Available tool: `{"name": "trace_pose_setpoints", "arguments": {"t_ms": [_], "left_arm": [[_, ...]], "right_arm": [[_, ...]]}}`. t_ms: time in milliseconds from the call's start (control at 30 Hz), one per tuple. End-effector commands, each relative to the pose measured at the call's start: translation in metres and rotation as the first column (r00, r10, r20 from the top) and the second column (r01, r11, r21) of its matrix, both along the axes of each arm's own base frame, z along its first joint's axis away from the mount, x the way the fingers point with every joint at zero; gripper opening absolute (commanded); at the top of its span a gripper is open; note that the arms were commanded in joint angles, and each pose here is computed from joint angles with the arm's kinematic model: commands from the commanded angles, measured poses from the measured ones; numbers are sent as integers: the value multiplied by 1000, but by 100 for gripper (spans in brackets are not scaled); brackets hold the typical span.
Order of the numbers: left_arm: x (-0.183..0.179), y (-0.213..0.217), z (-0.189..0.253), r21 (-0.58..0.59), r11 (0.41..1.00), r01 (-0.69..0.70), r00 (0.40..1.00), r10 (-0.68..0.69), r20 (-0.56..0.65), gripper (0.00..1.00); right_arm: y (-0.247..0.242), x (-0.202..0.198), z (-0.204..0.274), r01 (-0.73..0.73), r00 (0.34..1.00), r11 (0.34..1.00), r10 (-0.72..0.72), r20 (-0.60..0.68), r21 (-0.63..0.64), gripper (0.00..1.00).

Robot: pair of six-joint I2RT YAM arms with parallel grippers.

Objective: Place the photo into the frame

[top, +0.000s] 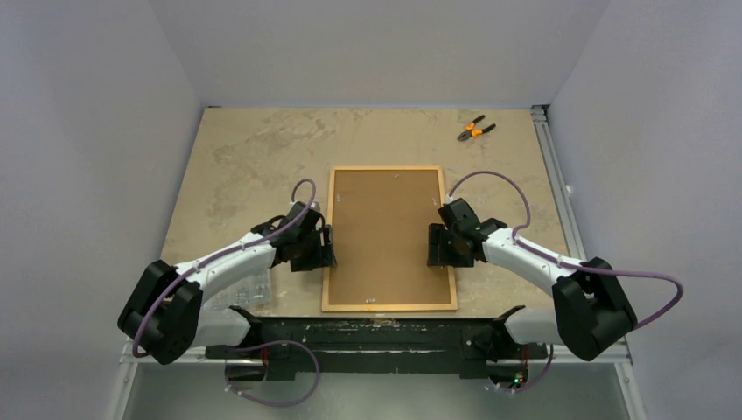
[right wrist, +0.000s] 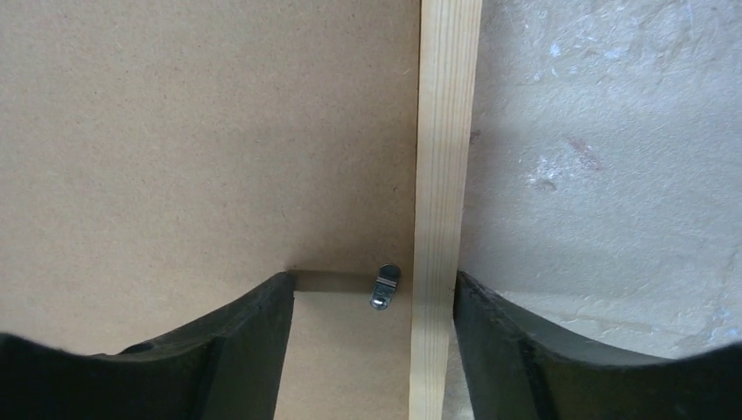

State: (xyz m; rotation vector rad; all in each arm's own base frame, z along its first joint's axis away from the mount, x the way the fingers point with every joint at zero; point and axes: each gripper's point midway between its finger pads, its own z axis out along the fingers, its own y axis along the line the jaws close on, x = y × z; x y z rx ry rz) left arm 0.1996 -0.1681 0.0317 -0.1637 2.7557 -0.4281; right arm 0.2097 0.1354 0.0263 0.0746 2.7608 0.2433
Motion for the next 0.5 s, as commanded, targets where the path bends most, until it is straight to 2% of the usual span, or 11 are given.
{"name": "trace_pose_setpoints", "arguments": {"t_ms": [0, 100, 333, 400, 467], "left_arm": [[6, -6, 2, -1, 1000, -11, 1000, 11, 23, 65], [7, -8, 2, -3, 1000, -5, 1000, 6, 25, 64], [7, -10, 2, -5, 1000, 1, 1000, -1, 27, 64], [7, -10, 2, -3, 1000, 2, 1000, -2, 30, 63], [8, -9, 2, 3, 1000, 3, 999, -3, 34, 64]], "right_arm": [[-8, 2, 0, 58, 998, 996, -56, 20, -68, 57], [-10, 4, 1, 75, 997, 993, -73, 29, -95, 46], [-13, 9, 2, 94, 995, 986, -90, 34, -138, 6], [-13, 9, 2, 92, 996, 986, -88, 34, -140, 0], [-13, 9, 2, 86, 996, 987, -83, 34, -138, 0]]}}
